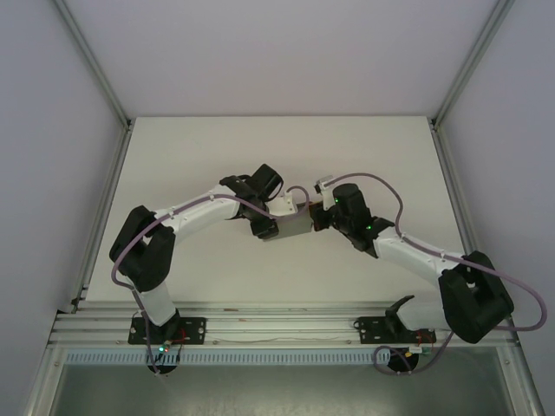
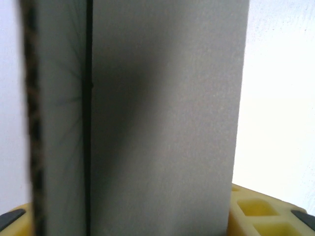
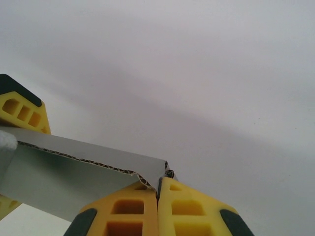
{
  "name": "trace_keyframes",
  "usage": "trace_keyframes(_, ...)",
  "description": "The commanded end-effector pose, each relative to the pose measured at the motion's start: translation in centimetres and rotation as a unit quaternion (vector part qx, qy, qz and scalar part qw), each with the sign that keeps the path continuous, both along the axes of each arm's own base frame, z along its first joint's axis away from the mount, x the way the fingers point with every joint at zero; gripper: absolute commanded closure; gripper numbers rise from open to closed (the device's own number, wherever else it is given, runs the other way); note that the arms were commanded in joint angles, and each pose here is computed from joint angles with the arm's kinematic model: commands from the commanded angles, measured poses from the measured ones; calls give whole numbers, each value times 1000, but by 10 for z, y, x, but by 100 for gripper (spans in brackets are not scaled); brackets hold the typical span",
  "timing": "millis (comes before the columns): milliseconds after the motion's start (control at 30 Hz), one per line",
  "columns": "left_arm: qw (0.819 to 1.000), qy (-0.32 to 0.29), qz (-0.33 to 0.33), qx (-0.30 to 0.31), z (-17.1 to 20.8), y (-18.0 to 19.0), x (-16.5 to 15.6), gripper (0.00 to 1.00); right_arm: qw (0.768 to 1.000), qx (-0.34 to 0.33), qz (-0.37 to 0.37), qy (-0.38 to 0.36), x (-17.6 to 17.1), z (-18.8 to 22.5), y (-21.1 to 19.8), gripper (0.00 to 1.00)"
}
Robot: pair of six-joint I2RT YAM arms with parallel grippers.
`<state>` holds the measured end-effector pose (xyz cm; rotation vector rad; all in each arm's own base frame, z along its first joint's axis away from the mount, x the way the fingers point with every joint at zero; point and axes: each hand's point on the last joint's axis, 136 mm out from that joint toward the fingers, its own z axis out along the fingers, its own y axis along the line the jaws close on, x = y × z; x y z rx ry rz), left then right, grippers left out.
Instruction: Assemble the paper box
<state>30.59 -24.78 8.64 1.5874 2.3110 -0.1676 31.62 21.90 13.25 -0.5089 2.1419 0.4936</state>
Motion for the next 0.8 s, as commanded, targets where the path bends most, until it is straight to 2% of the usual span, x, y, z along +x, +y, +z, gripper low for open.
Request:
trace_keyframes(0,1000,-9,9,0,2,0,6,47,998,-54,-30,17,-9,-28,-21,100)
trace_keyframes(67,1000,-7,6,4,0,1,4,47,997,-58,-53,6,-2,-17,-26,100)
trace_keyframes(167,1000,-7,4,0,2,0,2,47,996,-78,-40,12,-1,-11,-24,100)
trace_keyframes(333,1000,-20,12,-21,9,-4,5,44,998,-54,-23,24,-4,-23,-14,100)
trace_keyframes(433,999,-35,28,-27,15,-4,11,36,997,-61,-18,32,-7,-35,-12,100)
trace_keyframes(467,998,-47,38,-25,18,-2,16,29,997,-70,-17,34,-9,-39,-12,100)
trace_keyframes(500,997,-58,52,-26,23,-1,21,18,996,-75,-21,33,-8,-41,-12,100)
trace_keyframes(533,996,-64,63,-29,27,-1,23,14,996,-79,-20,36,-9,-44,-12,100)
trace_keyframes(600,993,-77,81,-35,35,2,26,0,995,-88,-11,37,-13,-47,-9,100)
trace_keyframes(767,975,-109,183,-60,55,18,32,0,994,-100,-25,24,-13,-44,-10,100)
